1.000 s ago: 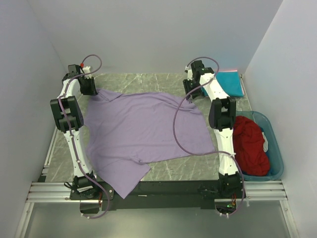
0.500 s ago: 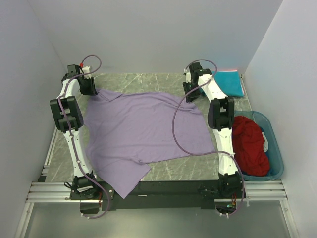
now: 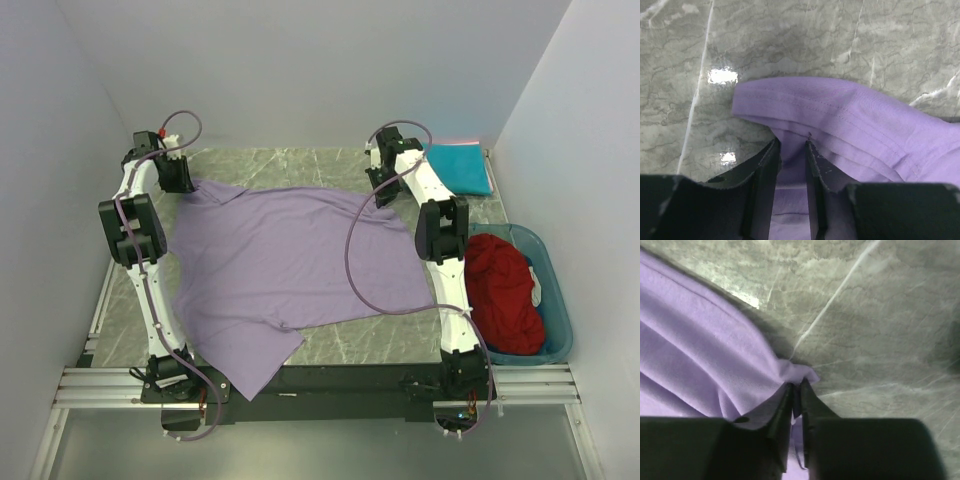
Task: Fold and stack the t-shirts
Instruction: Flatten the tshirt out
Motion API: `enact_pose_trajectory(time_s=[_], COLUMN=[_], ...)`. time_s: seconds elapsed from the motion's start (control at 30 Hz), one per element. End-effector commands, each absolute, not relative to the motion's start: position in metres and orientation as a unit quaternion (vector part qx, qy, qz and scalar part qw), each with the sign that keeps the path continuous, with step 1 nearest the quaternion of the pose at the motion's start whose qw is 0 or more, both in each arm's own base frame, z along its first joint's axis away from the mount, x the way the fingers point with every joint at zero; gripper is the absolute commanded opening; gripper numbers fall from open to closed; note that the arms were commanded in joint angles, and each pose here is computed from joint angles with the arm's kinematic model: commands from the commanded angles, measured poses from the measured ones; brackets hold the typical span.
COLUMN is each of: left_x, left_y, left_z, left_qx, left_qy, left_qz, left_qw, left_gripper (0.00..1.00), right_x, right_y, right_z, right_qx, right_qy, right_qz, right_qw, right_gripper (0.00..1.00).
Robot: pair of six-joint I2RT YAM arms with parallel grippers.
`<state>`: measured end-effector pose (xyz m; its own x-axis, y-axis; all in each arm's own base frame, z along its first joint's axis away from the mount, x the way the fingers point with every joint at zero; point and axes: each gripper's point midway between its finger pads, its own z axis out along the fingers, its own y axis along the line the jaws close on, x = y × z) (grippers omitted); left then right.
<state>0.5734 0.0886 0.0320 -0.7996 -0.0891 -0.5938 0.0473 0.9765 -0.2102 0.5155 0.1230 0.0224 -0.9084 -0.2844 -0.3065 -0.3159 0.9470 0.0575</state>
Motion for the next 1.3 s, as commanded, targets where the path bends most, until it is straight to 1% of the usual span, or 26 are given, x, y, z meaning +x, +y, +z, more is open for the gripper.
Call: enact_pose_trajectory(time_s=[0.0, 0.07, 0.2, 0.37, 0.47, 0.67, 0.83, 1.13, 1.27], left_x=[0.573, 0.577, 0.586, 0.603, 0.609, 0.618, 0.625, 0.632, 0.633], left_y=[0.093, 0.094, 0.097, 0.097, 0.1, 0.096, 0.104, 0.116, 0.121], left_z=[0.065, 0.068, 0.073, 0.091, 0.096, 0.086, 0.074, 0.055, 0.05], left_qx=[-0.008, -0.011, -0.021, -0.025, -0.029, -0.03, -0.039, -0.074, -0.082], left_qy=[0.935, 0.933, 0.926, 0.912, 0.906, 0.908, 0.911, 0.913, 0.914], left_qz=[-0.11, -0.111, -0.125, -0.129, -0.125, -0.111, -0.08, -0.048, -0.037], left_qw=[0.337, 0.341, 0.355, 0.39, 0.403, 0.402, 0.404, 0.398, 0.396], left_gripper=[0.34, 0.34, 0.33, 0.32, 0.34, 0.38, 0.45, 0.47, 0.49], right_x=[0.514, 0.513, 0.521, 0.549, 0.56, 0.564, 0.564, 0.566, 0.566], right_y=[0.124, 0.122, 0.115, 0.119, 0.12, 0.118, 0.119, 0.118, 0.118], right_z=[0.023, 0.023, 0.037, 0.085, 0.098, 0.096, 0.095, 0.097, 0.097], right_qx=[-0.166, -0.177, -0.178, -0.193, -0.204, -0.214, -0.214, -0.224, -0.226], right_qy=[0.975, 0.973, 0.97, 0.946, 0.937, 0.933, 0.933, 0.929, 0.928], right_qz=[0.048, 0.041, 0.027, 0.015, 0.001, -0.01, -0.008, -0.013, -0.015], right_qw=[0.142, 0.142, 0.165, 0.261, 0.283, 0.289, 0.29, 0.294, 0.295], right_gripper=[0.1, 0.0, 0.0, 0.0, 0.0, 0.0, 0.0, 0.0, 0.0])
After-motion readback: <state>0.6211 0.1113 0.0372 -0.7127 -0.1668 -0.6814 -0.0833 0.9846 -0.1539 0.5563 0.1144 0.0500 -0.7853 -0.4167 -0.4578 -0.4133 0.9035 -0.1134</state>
